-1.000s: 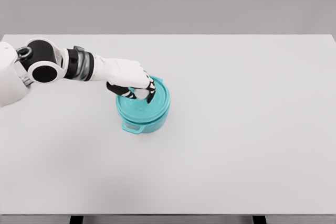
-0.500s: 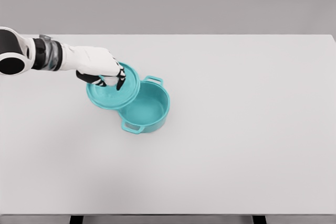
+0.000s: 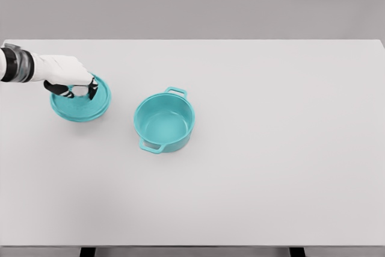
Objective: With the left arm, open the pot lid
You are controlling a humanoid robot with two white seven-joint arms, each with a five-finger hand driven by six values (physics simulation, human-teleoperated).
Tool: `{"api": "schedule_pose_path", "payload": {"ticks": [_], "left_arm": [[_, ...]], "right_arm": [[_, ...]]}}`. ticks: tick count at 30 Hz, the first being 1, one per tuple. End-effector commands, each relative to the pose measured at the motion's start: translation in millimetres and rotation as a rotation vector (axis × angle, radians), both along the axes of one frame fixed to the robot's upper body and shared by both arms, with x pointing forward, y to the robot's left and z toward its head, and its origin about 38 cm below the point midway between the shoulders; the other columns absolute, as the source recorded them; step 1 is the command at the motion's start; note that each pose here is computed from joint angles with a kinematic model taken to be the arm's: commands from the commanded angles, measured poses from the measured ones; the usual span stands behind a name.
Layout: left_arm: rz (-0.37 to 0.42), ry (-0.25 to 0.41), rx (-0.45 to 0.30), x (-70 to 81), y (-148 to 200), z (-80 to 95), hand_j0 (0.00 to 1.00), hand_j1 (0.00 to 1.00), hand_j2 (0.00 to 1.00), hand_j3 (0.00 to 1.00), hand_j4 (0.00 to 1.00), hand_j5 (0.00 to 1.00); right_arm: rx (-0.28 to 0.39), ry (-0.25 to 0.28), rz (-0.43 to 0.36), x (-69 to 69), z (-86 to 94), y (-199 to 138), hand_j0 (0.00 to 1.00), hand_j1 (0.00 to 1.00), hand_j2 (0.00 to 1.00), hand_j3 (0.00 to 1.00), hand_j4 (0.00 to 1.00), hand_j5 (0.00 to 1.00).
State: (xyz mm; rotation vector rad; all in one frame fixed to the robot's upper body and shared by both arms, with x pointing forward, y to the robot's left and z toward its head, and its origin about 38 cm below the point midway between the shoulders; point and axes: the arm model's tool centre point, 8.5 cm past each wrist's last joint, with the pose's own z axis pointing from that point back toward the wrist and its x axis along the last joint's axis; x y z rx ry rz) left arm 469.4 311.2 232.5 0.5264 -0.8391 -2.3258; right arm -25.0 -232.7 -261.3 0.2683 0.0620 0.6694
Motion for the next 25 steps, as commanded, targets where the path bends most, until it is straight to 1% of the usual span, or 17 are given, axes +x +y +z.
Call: {"api": "schedule_pose_path", "payload": {"ticks": [1,3,4,5,10,12,14,15,16,17,18,19,21,25], "left_arm": [[0.008,0.0,0.005,0.4,3,-0.5,0.78,0.78,0.78,0.78,0.78,0.78],[0.006,-0.001,0.004,0.7,2,0.1,0.91,0.91,0.91,0.91,0.91,0.91],[0.006,-0.001,0.004,0.7,2,0.1,0.92,0.92,0.92,0.92,0.92,0.92],[0.006,-0.001,0.004,0.7,2,0.1,1.0,1.0,1.0,1.0,1.0,1.0],[0.011,-0.001,0.004,0.5,4,0.4,1.0,1.0,1.0,1.0,1.0,1.0],[0.059,-0.001,0.015,3.0,21,0.4,1.0,1.0,1.0,1.0,1.0,1.0],[0.257,0.012,0.023,20.7,77,-4.8,1.0,1.0,1.0,1.0,1.0,1.0],[0.329,0.028,-0.002,23.4,97,-6.6,1.0,1.0,1.0,1.0,1.0,1.0],[0.397,0.048,-0.064,24.2,113,-5.8,1.0,1.0,1.0,1.0,1.0,1.0],[0.435,0.053,-0.08,23.7,124,-5.6,1.0,1.0,1.0,1.0,1.0,1.0],[0.455,0.053,-0.078,23.4,131,-5.9,1.0,1.0,1.0,1.0,1.0,1.0],[0.458,0.057,-0.077,23.4,131,-8.0,1.0,1.0,1.0,1.0,1.0,1.0],[0.456,0.067,-0.078,22.7,129,-13.1,1.0,1.0,1.0,1.0,1.0,1.0],[0.455,0.068,-0.081,23.3,128,-13.4,1.0,1.0,1.0,1.0,1.0,1.0]], "right_arm": [[0.0,0.0,0.0,-0.1,0.0,0,1.0,1.0,1.0,1.0,1.0,1.0],[0.001,-0.001,0.0,0.3,0.0,0,1.0,1.0,1.0,1.0,1.0,1.0],[0.001,-0.001,0.0,0.0,0.0,0,1.0,1.0,1.0,1.0,1.0,1.0],[0.0,0.0,0.0,-0.1,0.0,0,1.0,1.0,1.0,1.0,1.0,1.0],[0.0,0.0,0.0,-0.1,0.0,0,1.0,1.0,1.0,1.0,1.0,1.0],[0.0,0.0,0.0,-0.1,0.0,0,1.0,1.0,1.0,1.0,1.0,1.0],[0.0,0.0,0.0,-0.1,0.0,0,1.0,1.0,1.0,1.0,1.0,1.0],[0.0,0.0,0.0,-0.1,0.0,0,1.0,1.0,1.0,1.0,1.0,1.0],[0.0,0.0,0.0,-0.1,0.0,0,1.0,1.0,1.0,1.0,1.0,1.0],[0.001,-0.001,0.0,0.3,0.0,0,1.0,1.0,1.0,1.0,1.0,1.0],[0.0,0.0,0.0,-0.1,0.0,0,1.0,1.0,1.0,1.0,1.0,1.0],[0.0,0.0,0.0,-0.1,0.0,0,1.0,1.0,1.0,1.0,1.0,1.0],[0.0,0.0,0.0,-0.1,0.0,0,1.0,1.0,1.0,1.0,1.0,1.0],[0.0,0.0,0.0,-0.1,0.0,0,1.0,1.0,1.0,1.0,1.0,1.0]]}}
